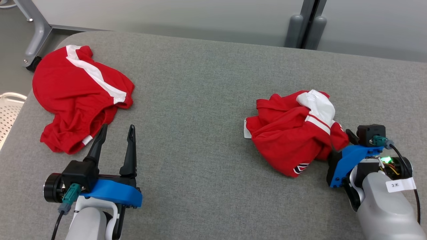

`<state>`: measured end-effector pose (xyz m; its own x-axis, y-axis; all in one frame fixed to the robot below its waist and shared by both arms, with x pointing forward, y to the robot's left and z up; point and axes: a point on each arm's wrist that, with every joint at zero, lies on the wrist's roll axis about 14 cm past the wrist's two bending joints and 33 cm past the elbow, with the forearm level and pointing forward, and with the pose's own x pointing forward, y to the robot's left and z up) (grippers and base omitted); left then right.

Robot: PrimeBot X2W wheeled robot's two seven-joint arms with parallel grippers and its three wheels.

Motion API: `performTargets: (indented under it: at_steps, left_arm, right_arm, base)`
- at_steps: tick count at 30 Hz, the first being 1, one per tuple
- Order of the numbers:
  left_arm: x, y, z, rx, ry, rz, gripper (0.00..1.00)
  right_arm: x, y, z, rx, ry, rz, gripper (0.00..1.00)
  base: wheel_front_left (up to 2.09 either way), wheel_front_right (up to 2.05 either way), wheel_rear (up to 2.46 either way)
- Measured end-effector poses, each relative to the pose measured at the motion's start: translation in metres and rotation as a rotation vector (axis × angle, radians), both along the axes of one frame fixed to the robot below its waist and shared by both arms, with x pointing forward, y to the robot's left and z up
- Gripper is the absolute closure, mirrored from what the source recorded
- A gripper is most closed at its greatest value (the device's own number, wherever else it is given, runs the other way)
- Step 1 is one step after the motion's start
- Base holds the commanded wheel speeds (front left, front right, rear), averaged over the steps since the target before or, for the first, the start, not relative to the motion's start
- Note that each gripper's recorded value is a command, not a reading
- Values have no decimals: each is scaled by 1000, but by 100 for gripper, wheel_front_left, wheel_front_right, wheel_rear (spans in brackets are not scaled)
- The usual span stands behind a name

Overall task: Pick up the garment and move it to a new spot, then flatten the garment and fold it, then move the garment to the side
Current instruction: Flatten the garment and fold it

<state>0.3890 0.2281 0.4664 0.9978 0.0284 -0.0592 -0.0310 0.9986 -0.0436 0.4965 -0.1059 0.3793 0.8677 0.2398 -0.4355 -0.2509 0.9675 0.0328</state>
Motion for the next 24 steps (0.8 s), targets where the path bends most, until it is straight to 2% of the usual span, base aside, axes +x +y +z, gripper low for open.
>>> performTargets:
  at_steps: [2, 3, 4, 5, 9, 14, 20, 24]
  left_arm:
    - [-1, 1, -1, 0, 4, 4, 0]
    - [-1, 1, -1, -1, 5, 5, 0]
    - [-2, 2, -1, -1, 6, 6, 0]
    - [-2, 2, -2, -2, 7, 7, 0]
    - [-2, 1, -2, -6, 8, 7, 0]
    - [-3, 0, 2, -8, -3, 6, 0]
    - [-8, 2, 13, -11, -34, 13, 0]
    - [-15, 6, 18, -9, -47, 25, 0]
  right_arm:
    - [-2, 0, -5, -1, 19, 0, 0]
    - [-3, 0, -7, -2, 32, -1, 15]
    - [-5, 0, -11, -5, 51, 0, 67]
    - [-6, 1, -12, -5, 61, -1, 98]
    - [-7, 9, -14, 4, 85, 13, 100]
    - [-2, 24, 7, 39, 2, 37, 100]
    - [16, 75, 72, 91, -200, 161, 100]
    - [6, 141, 128, 209, -345, 342, 100]
  base:
    - [0, 0, 0]
    - [0, 0, 0]
    - [0, 0, 0]
    - [0, 0, 0]
    - [0, 0, 0]
    - [0, 0, 0]
    - [0, 0, 0]
    - [0, 0, 0]
